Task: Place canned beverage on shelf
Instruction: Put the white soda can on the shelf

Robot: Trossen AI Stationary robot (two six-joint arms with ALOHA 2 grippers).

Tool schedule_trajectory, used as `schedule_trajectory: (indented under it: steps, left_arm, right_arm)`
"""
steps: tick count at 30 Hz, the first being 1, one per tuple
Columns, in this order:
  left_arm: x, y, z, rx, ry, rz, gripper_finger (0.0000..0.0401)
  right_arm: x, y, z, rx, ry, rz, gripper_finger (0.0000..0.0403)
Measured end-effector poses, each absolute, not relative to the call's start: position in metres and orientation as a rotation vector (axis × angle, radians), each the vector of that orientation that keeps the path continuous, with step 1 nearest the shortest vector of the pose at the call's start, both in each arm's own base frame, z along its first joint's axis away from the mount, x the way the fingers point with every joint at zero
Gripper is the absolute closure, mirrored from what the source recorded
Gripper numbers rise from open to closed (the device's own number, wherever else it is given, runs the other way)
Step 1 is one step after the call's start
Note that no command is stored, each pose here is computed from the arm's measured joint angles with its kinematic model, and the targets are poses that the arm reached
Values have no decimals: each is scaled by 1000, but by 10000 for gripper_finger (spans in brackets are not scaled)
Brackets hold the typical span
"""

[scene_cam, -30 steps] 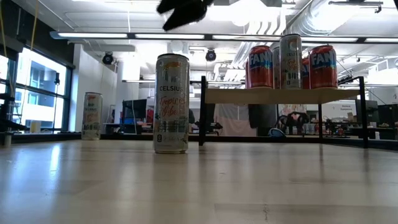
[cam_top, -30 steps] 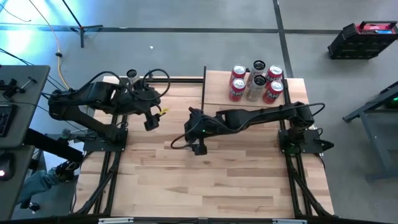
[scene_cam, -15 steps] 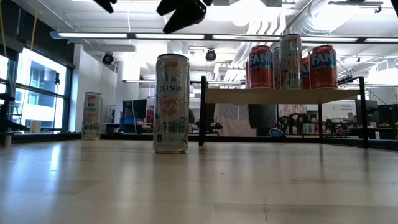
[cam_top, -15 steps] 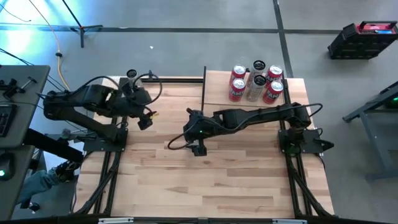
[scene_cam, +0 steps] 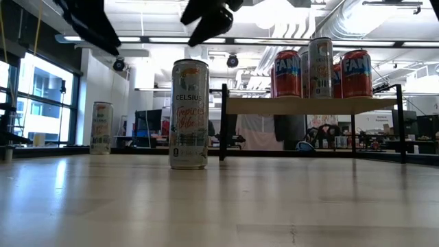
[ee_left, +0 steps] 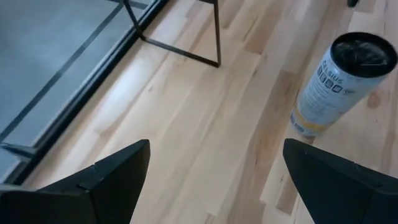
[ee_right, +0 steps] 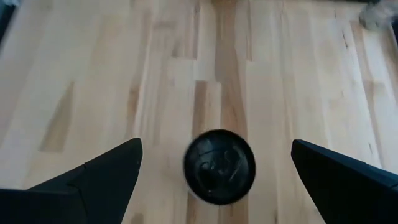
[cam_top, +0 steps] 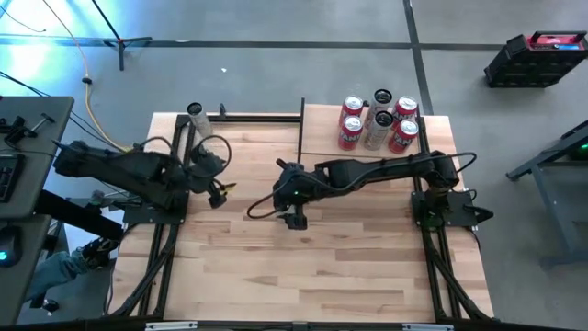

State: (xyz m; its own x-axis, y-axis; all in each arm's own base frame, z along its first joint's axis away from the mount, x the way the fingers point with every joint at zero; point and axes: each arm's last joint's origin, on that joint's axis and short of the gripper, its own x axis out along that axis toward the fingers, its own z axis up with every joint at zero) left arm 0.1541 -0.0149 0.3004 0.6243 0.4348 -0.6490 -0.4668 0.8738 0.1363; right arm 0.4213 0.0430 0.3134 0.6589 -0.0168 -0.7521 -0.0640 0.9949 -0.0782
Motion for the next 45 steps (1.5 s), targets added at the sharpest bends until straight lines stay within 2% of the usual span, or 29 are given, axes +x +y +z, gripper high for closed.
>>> schedule_trajectory:
  steps: [10, 14, 24, 28, 35, 45]
  left_arm:
    - [162, -17, 250, -77, 678, 507, 41]
    - [160, -16, 241, -95, 677, 517, 41]
    - [162, -16, 223, -114, 672, 524, 41]
    - [162, -17, 214, -121, 658, 520, 41]
    - [163, -17, 209, -152, 646, 494, 41]
    - [161, -19, 201, -221, 690, 447, 41]
  right_arm:
    - [429, 43, 290, -94, 944, 3, 3]
    - [435, 39, 274, -77, 988, -15, 3]
    - [436, 33, 271, -57, 996, -62, 10]
    - [439, 34, 268, -14, 997, 2, 23]
    - [443, 36, 257, 3, 1022, 6, 52]
    - [444, 36, 257, -6, 1008, 3, 133]
